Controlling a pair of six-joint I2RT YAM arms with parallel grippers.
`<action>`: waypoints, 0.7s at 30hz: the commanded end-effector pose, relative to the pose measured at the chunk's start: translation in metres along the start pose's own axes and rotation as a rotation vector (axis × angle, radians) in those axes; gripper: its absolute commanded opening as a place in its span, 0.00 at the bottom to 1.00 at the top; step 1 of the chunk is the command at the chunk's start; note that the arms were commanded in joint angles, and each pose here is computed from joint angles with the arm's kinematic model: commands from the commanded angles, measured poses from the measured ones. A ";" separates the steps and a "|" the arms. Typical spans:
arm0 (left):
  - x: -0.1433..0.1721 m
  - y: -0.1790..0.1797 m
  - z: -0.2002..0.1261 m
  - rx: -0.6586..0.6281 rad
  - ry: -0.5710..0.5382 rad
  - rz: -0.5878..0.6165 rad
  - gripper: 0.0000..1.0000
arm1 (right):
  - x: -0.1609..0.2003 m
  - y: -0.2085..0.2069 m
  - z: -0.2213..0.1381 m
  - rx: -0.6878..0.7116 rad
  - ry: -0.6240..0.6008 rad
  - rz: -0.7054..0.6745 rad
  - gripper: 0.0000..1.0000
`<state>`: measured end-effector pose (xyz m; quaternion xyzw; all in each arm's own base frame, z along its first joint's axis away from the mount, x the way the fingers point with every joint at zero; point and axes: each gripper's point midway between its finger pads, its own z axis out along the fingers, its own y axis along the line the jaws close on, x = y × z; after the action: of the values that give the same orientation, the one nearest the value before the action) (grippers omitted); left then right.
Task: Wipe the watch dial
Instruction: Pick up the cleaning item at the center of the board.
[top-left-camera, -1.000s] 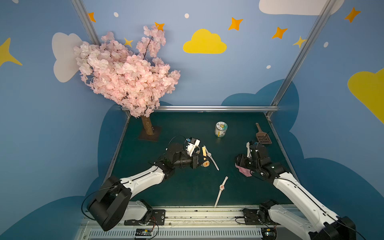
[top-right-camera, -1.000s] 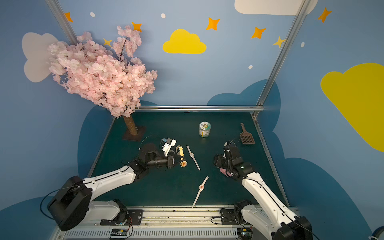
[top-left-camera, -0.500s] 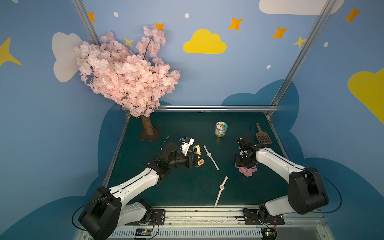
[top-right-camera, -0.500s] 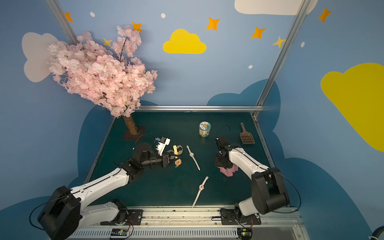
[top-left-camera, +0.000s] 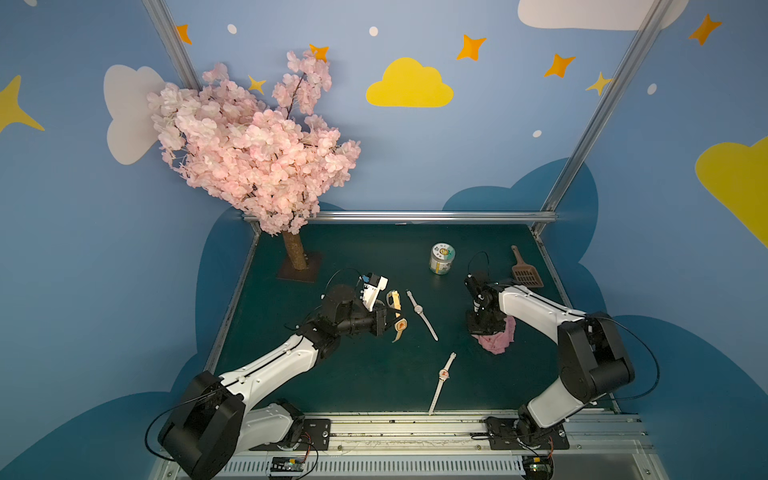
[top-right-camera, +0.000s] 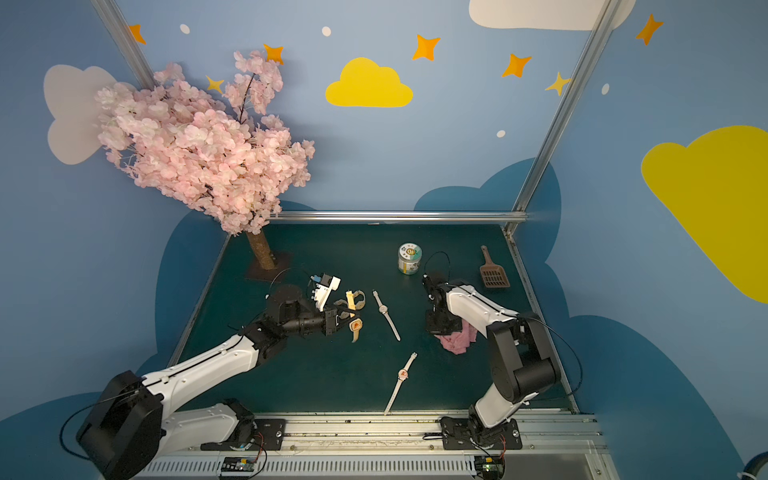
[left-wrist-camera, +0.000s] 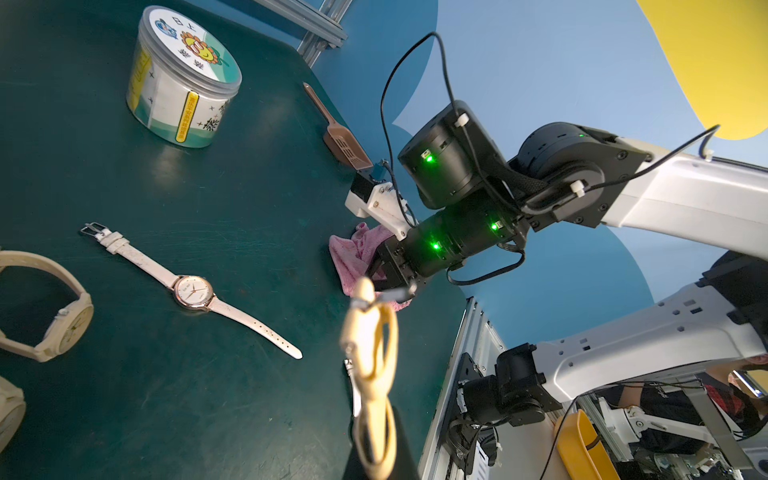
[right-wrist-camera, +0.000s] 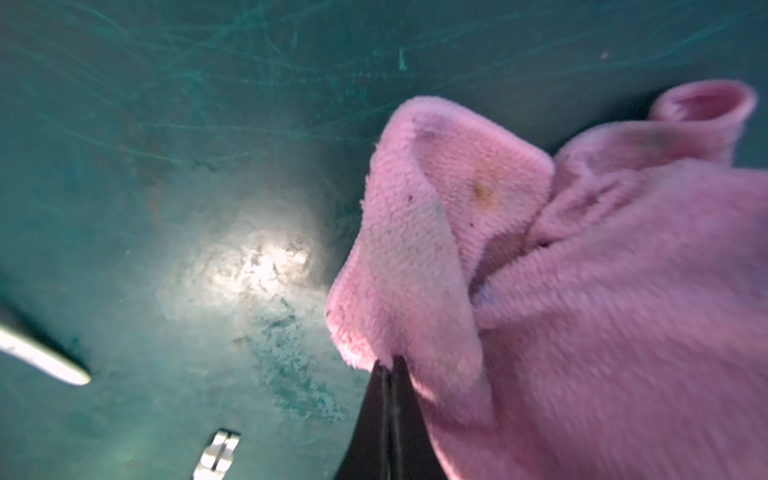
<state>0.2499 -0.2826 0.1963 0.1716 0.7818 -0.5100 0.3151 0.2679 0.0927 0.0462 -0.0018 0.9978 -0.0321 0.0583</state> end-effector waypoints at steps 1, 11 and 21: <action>-0.011 -0.009 0.003 0.038 -0.010 0.019 0.03 | 0.003 -0.002 -0.019 -0.055 -0.040 0.026 0.00; -0.022 -0.015 0.006 0.057 -0.022 0.005 0.03 | -0.009 0.001 -0.104 -0.319 -0.350 0.112 0.00; -0.045 -0.035 0.017 0.111 -0.022 0.001 0.03 | -0.004 0.020 -0.185 -0.687 -0.767 0.110 0.00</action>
<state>0.2671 -0.3031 0.2304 0.1750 0.7619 -0.5399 0.3121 0.2454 0.1050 0.1955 0.0410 0.8996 0.2293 0.3694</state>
